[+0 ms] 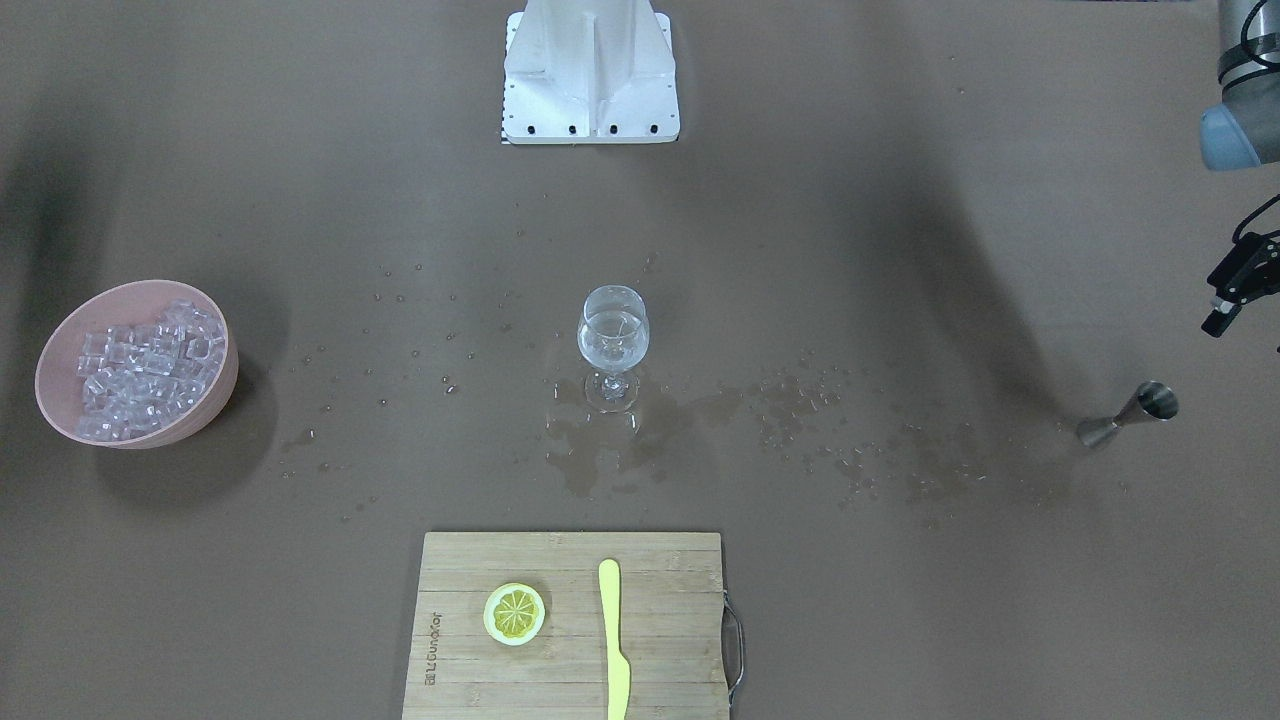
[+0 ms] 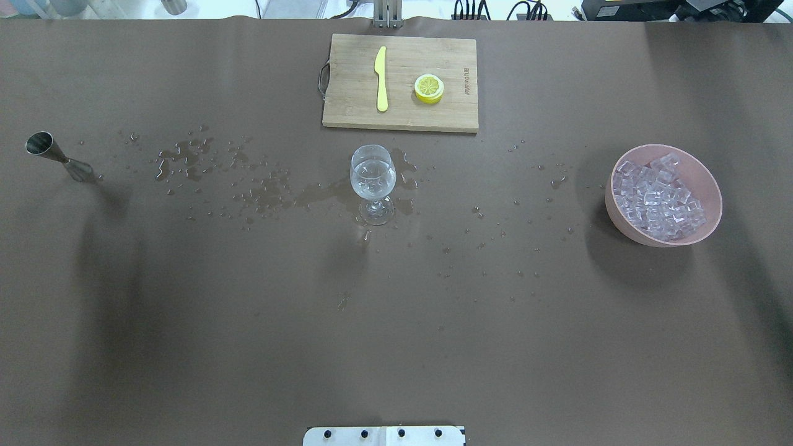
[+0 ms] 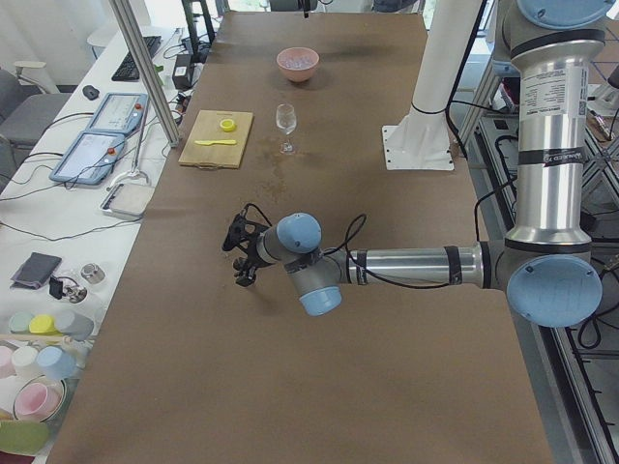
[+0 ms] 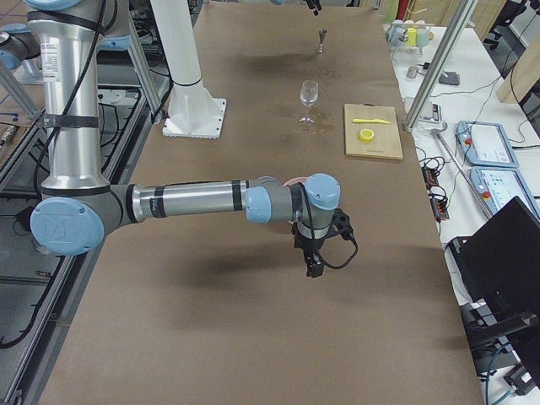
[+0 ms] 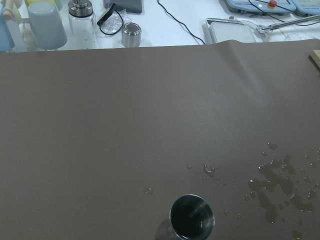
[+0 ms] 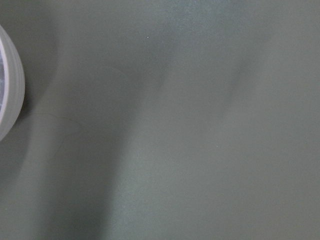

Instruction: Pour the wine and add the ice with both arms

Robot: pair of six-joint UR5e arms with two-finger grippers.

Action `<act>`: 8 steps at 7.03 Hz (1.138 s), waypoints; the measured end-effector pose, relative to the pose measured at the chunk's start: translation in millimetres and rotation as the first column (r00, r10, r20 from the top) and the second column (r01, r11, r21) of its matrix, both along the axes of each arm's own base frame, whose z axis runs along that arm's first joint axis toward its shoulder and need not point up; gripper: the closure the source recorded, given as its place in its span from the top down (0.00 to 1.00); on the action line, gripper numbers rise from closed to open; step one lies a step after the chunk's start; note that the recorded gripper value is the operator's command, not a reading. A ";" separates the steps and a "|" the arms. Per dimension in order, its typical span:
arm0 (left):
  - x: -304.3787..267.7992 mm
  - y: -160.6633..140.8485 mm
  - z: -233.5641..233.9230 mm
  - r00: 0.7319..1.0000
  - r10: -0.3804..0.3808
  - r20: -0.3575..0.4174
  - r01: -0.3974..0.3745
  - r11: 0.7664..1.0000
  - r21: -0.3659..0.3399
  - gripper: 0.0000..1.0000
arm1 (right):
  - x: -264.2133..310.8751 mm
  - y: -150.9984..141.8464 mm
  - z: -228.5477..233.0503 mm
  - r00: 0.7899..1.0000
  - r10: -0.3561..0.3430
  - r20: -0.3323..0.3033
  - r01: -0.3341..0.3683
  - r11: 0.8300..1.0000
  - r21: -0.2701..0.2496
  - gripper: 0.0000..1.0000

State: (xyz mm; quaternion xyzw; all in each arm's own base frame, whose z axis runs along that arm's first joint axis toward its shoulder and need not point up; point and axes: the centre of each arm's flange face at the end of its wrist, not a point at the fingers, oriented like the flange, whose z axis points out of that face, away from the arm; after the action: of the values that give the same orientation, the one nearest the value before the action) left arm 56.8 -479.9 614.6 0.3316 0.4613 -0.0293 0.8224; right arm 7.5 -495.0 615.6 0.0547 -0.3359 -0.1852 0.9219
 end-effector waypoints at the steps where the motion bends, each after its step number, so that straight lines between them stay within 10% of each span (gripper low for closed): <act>1: 0.3 4.6 10.1 1.000 -0.006 -0.007 0.006 0.999 0.036 0.97 | -0.3 0.0 0.6 1.000 -0.001 0.000 0.001 1.000 -0.001 1.00; 8: 39.3 1.6 4.9 0.997 -0.073 -0.035 0.078 0.973 0.217 0.98 | -1.9 -0.5 0.6 1.000 -0.002 0.004 0.002 1.000 -0.003 1.00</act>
State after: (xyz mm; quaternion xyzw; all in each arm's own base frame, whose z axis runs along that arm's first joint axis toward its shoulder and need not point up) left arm 96.1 -478.3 619.5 0.4366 0.4596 -0.0142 0.7733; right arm 5.6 -495.5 616.3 0.0531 -0.3380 -0.1855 0.9212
